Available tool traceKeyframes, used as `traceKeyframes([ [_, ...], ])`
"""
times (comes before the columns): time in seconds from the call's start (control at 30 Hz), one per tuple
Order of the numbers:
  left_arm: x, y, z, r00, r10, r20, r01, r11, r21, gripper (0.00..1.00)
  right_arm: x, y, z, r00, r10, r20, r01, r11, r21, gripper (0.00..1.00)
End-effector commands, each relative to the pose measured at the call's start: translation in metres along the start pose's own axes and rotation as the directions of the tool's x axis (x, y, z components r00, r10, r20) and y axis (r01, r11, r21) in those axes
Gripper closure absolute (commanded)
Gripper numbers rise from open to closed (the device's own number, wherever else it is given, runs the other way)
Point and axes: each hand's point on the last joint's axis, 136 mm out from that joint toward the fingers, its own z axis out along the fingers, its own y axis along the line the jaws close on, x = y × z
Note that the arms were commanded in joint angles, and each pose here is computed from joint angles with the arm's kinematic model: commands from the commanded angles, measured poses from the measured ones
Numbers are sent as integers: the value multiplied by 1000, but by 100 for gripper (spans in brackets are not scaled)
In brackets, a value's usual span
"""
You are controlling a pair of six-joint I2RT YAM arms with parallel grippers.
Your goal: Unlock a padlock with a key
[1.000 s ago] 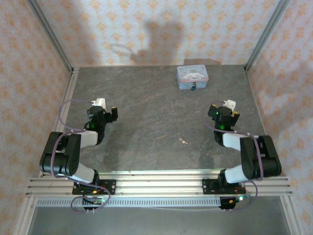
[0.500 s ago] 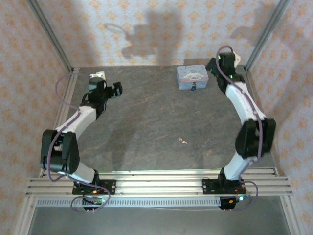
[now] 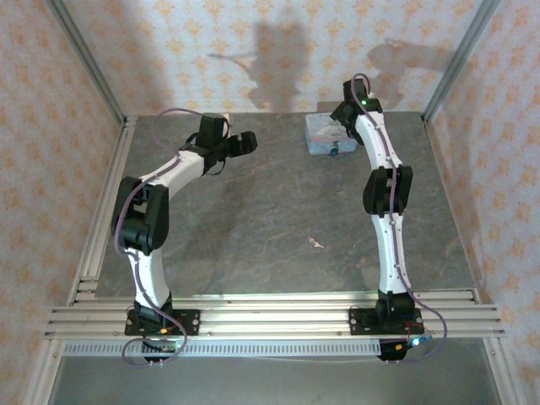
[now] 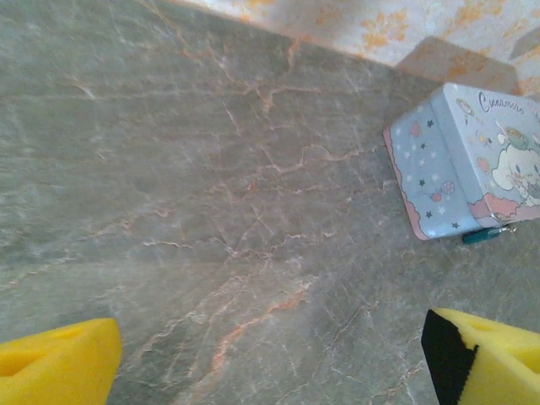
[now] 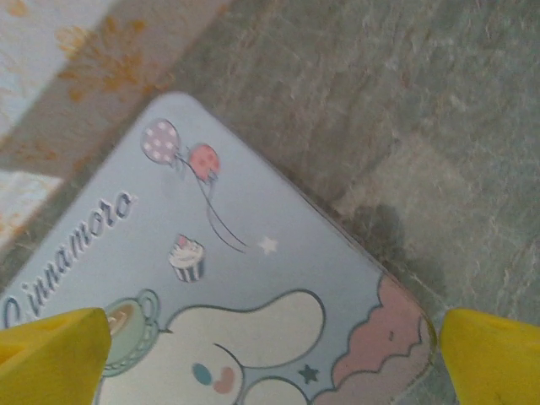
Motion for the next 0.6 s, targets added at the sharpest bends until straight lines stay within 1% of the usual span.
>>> traceKeyframes([
  [0.0,13,4,10,997,-38,-72,38,999,4,8,12,6,-3,999,5,-53,-7,1000,-27,2],
  [0.13,19,7,21,994,-56,-98,56,998,3,9,41,18,-2,989,-103,-106,99,994,-47,9],
  [0.2,20,8,24,993,-58,-108,59,998,3,10,57,27,-2,978,-169,-127,161,985,-70,18],
  [0.3,21,11,25,991,-52,-123,50,999,-15,10,78,35,0,959,-230,-167,215,971,-101,28],
  [0.4,21,15,21,990,-41,-137,35,998,-46,11,98,37,0,936,-289,-201,272,956,-111,35],
  [0.57,22,22,15,987,-54,-152,43,996,-74,14,137,36,-3,884,-381,-271,360,924,-126,42],
])
